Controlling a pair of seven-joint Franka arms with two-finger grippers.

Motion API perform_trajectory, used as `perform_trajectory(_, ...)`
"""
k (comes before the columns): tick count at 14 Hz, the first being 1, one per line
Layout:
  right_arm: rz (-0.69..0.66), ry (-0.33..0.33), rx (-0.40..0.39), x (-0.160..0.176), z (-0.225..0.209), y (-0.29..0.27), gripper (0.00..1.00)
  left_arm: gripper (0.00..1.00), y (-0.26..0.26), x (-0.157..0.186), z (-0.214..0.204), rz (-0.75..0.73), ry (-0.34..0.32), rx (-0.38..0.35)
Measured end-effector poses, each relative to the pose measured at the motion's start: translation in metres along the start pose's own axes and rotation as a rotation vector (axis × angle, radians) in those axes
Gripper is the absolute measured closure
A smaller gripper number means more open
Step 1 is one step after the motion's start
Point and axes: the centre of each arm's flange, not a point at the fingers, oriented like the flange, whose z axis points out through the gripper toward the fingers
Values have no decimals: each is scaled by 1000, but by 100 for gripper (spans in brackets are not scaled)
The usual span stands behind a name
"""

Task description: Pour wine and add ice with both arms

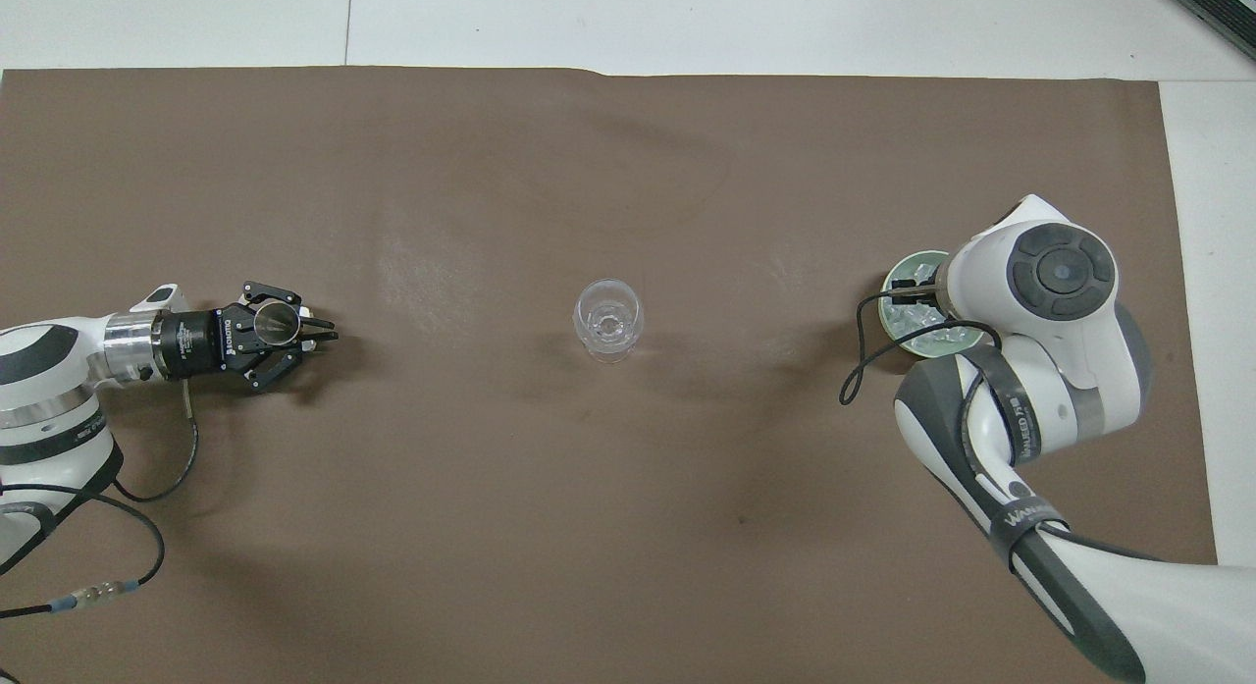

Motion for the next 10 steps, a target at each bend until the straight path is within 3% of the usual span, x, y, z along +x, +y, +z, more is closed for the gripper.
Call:
perform_trajectory(1,0,1,0,1,-1,0,68,85,0,0,0,1,-1,0)
perform_trajectory(3,2,-1,-3,3,-4,1,68,68,0,0,-1,1,-2,0)
perform_trajectory(4,1,-1,-4,4,-6,0,68,68,0,0,-1,1,-2,0)
perform_trajectory(5,-4,-3,-4,5,-10,-4,68,61,0,0,-1,1,-2,0)
perform_trajectory(10,6,-6,-7,13,-32,-20,68,7,0,-1,-6,2,-1,-6)
